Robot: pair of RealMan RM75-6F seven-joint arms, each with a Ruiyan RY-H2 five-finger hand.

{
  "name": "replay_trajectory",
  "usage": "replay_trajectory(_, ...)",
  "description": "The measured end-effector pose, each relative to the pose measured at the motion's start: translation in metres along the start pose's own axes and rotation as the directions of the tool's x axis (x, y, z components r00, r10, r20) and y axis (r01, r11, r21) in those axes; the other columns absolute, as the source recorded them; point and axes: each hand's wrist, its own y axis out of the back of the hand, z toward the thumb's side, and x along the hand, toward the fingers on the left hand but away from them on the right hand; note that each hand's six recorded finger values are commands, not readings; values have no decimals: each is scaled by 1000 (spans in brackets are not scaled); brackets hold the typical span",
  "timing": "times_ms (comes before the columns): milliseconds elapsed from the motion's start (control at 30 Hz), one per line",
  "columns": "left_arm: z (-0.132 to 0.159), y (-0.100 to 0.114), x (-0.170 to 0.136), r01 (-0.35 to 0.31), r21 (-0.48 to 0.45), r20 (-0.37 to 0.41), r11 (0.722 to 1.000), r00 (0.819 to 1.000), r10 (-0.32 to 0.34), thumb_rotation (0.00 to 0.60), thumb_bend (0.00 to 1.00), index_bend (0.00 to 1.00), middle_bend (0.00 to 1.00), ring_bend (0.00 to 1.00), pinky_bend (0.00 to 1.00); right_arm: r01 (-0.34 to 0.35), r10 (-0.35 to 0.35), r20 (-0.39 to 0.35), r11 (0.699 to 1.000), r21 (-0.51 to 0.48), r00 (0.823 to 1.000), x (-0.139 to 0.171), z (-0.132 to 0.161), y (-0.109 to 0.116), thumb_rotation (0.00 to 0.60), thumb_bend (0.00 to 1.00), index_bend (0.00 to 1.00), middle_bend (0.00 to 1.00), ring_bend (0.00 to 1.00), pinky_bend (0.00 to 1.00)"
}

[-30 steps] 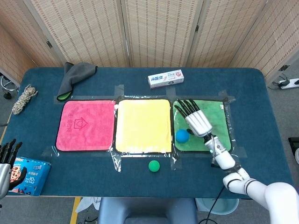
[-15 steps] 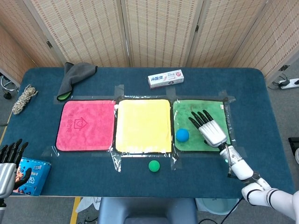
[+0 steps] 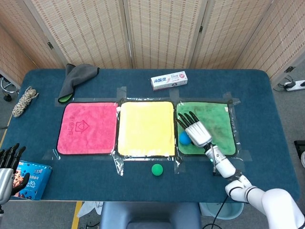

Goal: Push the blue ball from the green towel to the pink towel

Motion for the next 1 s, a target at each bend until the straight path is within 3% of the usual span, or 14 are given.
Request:
replay_trajectory(433, -4, 1, -3, 0, 0, -10, 1000, 1000, 0, 600, 444, 68, 39, 70, 0, 64, -64, -74, 998, 5, 995, -39, 44, 24, 600, 58, 0, 0, 0, 0)
replay_trajectory(700, -7, 3, -4, -8, 10, -21, 1000, 1000, 8, 600, 445, 72, 39, 70, 0, 95, -99, -129, 995, -38, 987, -42, 69, 38, 600, 59, 0, 0, 0, 0)
replay_trajectory(1000, -1, 4, -4, -5, -5, 0, 1000, 1000, 5, 600, 445, 72, 39, 70, 0, 113, -114, -109, 993, -21, 987, -21, 42, 54, 600, 58, 0, 0, 0, 0)
